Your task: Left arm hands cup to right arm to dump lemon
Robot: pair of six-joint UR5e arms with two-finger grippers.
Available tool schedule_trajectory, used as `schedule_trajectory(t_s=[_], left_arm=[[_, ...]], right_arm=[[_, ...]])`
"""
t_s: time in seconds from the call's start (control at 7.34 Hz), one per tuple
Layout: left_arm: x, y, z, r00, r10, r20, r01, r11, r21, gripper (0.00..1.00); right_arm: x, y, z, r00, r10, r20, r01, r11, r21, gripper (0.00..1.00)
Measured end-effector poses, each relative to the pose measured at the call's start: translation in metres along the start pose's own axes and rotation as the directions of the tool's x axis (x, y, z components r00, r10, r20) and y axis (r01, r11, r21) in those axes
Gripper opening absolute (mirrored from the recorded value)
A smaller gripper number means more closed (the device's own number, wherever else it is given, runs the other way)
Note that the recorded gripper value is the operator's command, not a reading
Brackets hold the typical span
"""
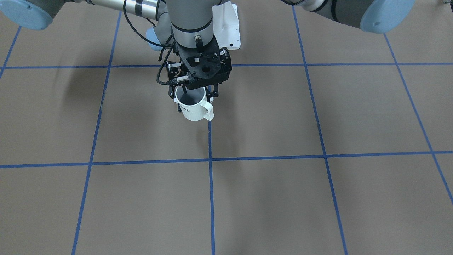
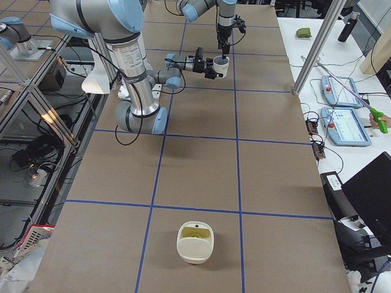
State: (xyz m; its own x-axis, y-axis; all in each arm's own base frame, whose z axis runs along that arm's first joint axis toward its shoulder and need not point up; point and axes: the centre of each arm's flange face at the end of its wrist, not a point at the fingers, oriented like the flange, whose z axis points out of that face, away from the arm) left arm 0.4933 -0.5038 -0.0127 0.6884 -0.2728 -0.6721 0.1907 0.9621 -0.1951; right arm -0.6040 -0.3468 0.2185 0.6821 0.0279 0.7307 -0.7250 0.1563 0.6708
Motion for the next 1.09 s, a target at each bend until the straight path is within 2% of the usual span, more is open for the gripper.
schedule_trajectory(t_s=[0.27,0.54,1.09], left_arm=[[-0.002,0.000,0.007,0.999,-0.032,0.007,0.032,0.999,-0.019,0.65],[-0.005,-0.001,0.013,0.999,-0.042,0.013,0.042,0.999,-0.023,0.47],[-0.006,0.000,0.011,0.999,-0.040,0.008,0.041,0.999,-0.024,0.33]], right_arm=[[-0.002,-0.008,-0.002,1.000,0.010,0.005,-0.010,1.000,0.002,0.38],[-0.003,-0.017,-0.005,1.000,0.010,0.012,-0.010,1.000,0.002,0.38],[-0.001,-0.018,-0.005,1.000,0.008,0.012,-0.008,1.000,0.003,0.38]])
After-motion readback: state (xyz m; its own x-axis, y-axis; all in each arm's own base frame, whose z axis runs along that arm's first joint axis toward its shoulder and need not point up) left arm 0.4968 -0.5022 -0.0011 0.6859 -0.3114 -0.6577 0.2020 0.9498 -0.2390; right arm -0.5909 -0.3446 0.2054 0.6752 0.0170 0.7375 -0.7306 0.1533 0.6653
